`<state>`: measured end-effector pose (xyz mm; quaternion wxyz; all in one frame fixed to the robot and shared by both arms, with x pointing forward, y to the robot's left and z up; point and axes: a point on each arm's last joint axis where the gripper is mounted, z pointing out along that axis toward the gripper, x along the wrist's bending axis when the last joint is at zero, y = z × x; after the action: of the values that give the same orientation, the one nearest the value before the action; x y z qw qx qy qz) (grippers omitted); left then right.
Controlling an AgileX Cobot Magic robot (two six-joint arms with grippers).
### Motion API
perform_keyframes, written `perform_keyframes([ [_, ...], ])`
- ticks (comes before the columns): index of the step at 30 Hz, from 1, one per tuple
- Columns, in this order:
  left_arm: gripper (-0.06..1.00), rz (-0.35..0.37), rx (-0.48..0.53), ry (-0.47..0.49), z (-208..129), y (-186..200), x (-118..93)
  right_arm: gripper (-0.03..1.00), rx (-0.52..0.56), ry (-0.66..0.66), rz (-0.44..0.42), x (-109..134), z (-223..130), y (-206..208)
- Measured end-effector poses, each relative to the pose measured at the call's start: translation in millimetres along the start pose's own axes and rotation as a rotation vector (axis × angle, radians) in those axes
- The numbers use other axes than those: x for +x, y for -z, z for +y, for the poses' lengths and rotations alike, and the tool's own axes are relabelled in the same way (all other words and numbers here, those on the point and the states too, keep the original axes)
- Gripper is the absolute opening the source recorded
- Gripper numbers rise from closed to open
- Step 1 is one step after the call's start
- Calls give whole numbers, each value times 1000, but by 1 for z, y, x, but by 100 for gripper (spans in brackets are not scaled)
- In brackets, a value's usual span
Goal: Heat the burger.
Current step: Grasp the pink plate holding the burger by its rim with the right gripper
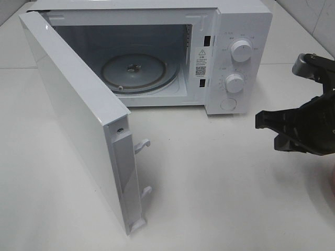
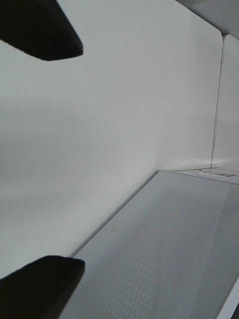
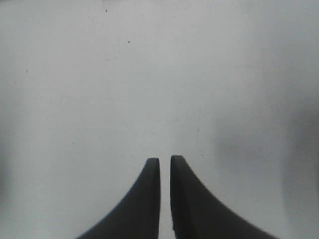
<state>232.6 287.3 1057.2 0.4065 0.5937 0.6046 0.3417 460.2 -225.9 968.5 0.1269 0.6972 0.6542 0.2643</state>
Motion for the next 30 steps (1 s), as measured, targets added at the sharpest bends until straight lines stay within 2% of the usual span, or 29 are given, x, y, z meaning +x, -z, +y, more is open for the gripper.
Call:
perform_keyframes([
  [2, 99, 0, 0, 0, 0, 0, 0, 9, 65, 68, -26, 0, 1, 6],
  [3, 99, 0, 0, 0, 0, 0, 0, 9, 65, 68, -26, 0, 1, 6],
  [5, 99, 0, 0, 0, 0, 0, 0, 11, 152, 144, -55, 0, 2, 12],
  [11, 99, 0, 0, 0, 0, 0, 0, 15, 221, 209, -72, 1, 6, 19],
  [15, 99, 0, 0, 0, 0, 0, 0, 24, 239, 249, -73, 2, 8, 22],
  [16, 99, 0, 0, 0, 0, 0, 0, 33, 239, 265, -74, 2, 9, 22],
  [17, 99, 0, 0, 0, 0, 0, 0, 33, 239, 265, -74, 2, 9, 22],
  [18, 99, 0, 0, 0, 0, 0, 0, 38, 243, 273, -76, 2, 8, 23],
  [19, 99, 0, 0, 0, 0, 0, 0, 52, 246, 288, -80, 1, 8, 23],
  [20, 99, 0, 0, 0, 0, 0, 0, 52, 246, 288, -80, 1, 8, 23],
  [21, 99, 0, 0, 0, 0, 0, 0, 59, 245, 294, -82, 1, 8, 23],
  [22, 99, 0, 0, 0, 0, 0, 0, 73, 243, 315, -90, 0, 9, 23],
  [23, 99, 0, 0, 0, 0, 0, 0, 73, 243, 315, -90, 0, 9, 23],
  [24, 99, 0, 0, 0, 0, 0, 0, 84, 249, 339, -97, -1, 8, 24],
  [25, 99, 0, 0, 0, 0, 0, 0, 84, 249, 339, -97, -1, 8, 24],
  [27, 99, 0, 0, 0, 0, 0, 0, 95, 263, 361, -112, -3, 8, 24],
  [30, 99, 0, 0, 0, 0, 0, 0, 97, 279, 378, -127, -4, 7, 25],
])
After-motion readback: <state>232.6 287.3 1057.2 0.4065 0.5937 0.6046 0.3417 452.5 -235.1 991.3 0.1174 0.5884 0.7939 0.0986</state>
